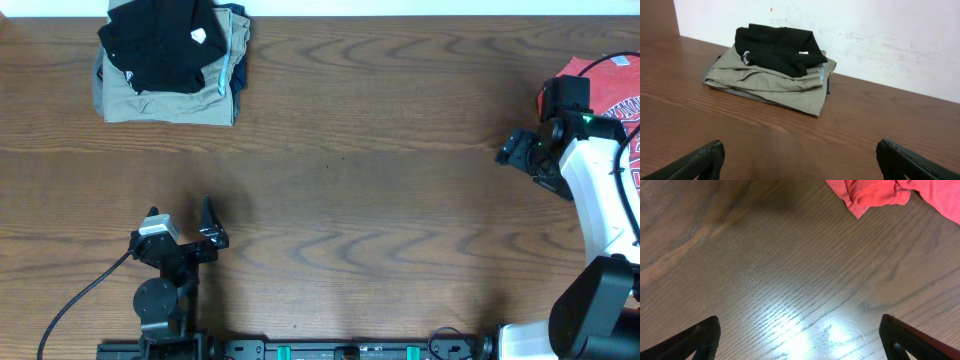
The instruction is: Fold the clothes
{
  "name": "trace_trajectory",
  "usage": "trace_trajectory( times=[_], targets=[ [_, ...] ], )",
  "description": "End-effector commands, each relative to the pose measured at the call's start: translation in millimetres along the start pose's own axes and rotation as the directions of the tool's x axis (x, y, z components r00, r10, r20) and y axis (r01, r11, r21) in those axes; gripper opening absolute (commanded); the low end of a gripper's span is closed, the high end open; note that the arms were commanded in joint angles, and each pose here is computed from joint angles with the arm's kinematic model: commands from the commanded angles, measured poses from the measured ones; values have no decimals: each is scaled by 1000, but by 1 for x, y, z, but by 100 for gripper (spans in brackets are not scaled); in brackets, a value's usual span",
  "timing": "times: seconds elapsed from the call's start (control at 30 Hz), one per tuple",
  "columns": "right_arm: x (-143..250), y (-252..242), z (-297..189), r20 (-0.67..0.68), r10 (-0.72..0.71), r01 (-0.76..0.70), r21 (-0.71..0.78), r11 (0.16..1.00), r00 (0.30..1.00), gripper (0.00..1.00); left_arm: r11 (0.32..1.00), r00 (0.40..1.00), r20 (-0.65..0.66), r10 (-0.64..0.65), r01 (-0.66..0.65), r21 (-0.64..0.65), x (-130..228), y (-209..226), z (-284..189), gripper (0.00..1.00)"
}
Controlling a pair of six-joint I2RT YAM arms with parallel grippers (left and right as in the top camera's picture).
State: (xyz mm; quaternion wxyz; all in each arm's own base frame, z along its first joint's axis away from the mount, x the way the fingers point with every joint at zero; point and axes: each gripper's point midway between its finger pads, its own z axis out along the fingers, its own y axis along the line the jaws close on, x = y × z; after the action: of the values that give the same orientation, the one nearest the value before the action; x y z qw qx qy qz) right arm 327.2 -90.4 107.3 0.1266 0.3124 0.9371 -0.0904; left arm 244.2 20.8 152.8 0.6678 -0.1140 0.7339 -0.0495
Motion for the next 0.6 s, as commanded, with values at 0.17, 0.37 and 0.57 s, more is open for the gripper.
trace_trajectory(
  times=[0.17, 0.37, 0.57],
  targets=[
    [-4, -1, -15, 49, -2, 3, -7, 1000, 999, 99, 1000, 999, -45, 8, -8, -6, 14, 3, 1, 98],
    [3, 11, -62, 174, -33, 49, -92, 995, 984, 99, 1000, 999, -45, 8, -8, -6, 14, 3, 1, 98],
    [33, 20, -107, 296, -79, 139, -187, 972, 952, 99, 1000, 999, -45, 8, -8, -6, 14, 3, 1, 98]
  ],
)
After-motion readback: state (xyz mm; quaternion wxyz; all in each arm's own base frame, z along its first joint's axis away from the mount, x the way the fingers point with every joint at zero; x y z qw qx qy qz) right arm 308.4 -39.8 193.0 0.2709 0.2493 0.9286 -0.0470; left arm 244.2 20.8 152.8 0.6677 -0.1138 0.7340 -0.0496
